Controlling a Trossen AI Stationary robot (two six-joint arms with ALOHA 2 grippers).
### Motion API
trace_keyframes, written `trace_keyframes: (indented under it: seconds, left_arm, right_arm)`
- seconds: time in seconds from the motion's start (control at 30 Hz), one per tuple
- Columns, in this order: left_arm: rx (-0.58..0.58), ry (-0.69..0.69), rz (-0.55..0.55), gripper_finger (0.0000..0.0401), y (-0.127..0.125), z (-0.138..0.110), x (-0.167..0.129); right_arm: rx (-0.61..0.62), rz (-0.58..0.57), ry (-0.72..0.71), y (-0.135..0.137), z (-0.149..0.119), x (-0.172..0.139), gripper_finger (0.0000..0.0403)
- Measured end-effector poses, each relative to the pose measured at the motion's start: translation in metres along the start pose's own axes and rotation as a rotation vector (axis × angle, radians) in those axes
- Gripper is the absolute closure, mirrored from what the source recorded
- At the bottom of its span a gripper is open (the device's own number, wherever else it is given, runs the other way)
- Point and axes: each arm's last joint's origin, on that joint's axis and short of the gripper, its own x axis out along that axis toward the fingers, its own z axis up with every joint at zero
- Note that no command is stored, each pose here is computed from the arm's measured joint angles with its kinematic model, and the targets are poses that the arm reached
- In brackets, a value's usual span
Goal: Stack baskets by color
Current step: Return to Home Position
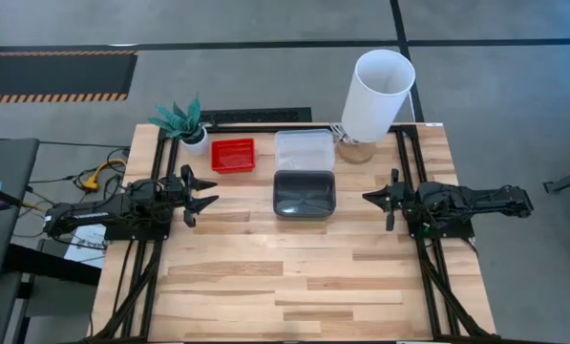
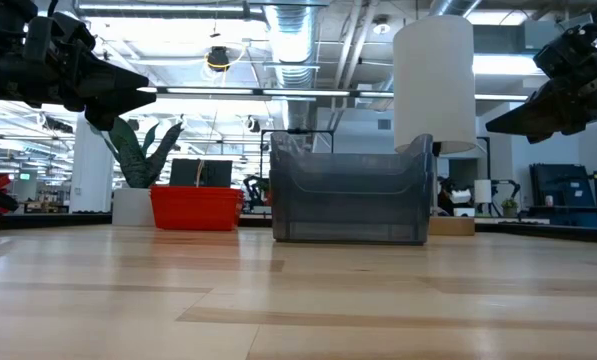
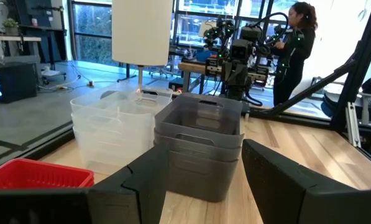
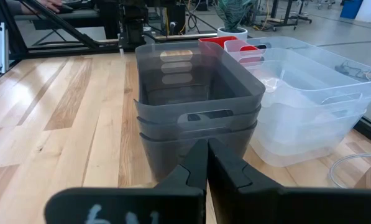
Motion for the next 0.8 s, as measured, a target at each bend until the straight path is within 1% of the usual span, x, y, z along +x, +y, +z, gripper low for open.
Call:
trace_keyframes:
  seconds: [0.8]
  left_arm:
    - [0.0, 0.0, 0.0, 0.0211, 0.0, 0.0, 0.0]
  right_arm:
    - [0.0, 0.0, 0.0, 0.0, 0.0, 0.0, 0.0374]
